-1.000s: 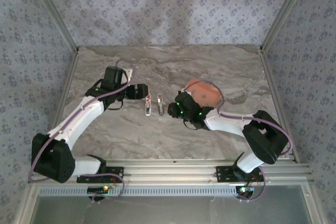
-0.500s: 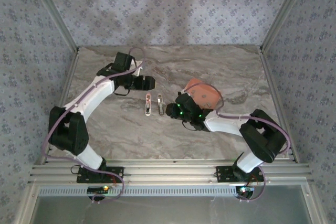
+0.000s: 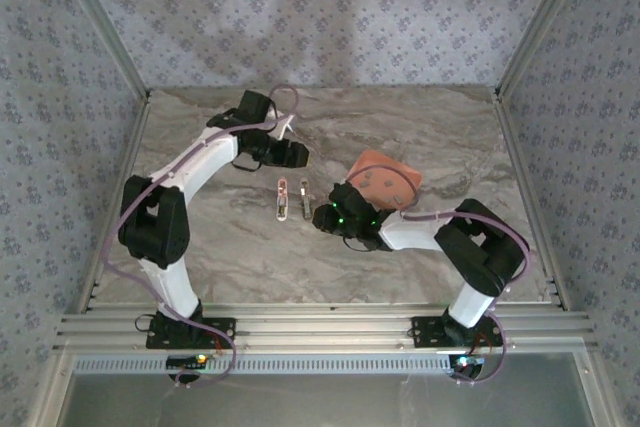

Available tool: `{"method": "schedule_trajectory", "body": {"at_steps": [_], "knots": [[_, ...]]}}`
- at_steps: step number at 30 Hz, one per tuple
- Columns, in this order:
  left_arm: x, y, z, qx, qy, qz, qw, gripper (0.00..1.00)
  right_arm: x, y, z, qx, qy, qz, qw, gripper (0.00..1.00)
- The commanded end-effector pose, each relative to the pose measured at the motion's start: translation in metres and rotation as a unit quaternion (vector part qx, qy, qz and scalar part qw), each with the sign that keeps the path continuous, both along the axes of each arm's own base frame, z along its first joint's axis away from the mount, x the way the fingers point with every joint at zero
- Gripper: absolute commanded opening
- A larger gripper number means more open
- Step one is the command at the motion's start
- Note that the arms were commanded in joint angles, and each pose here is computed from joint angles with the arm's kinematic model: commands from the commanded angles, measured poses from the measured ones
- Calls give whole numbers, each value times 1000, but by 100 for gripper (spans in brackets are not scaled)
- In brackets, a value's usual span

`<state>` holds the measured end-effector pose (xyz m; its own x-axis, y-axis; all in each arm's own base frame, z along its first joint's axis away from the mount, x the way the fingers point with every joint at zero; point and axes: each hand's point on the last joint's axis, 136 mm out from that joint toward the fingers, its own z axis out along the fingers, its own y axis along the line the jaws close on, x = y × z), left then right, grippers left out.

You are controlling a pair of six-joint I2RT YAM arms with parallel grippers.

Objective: Load the staples into the stapler

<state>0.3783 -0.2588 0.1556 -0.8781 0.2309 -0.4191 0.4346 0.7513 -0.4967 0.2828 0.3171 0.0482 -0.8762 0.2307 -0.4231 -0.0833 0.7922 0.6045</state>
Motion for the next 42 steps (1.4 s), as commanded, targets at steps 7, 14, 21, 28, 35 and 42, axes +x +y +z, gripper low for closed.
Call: {"method": "schedule_trajectory", "body": {"at_steps": [7, 14, 21, 28, 35, 42], "knots": [[3, -24, -21, 7, 25, -33, 999, 56, 3, 18, 4, 31, 0, 9, 999, 28], [3, -40, -39, 15, 41, -51, 998, 56, 6, 21, -1, 31, 2, 11, 999, 28], [0, -47, -46, 16, 55, -67, 996, 55, 9, 19, -8, 26, 9, 7, 1000, 27], [-9, -44, -53, 30, 68, -78, 994, 57, 13, 16, -11, 24, 13, 3, 1000, 26], [-15, -44, -59, 45, 73, -88, 992, 57, 13, 15, -13, 22, 15, 3, 1000, 26], [-22, -45, -53, 34, 78, -95, 992, 51, 15, 11, -15, 13, 21, -3, 1000, 25]]}}
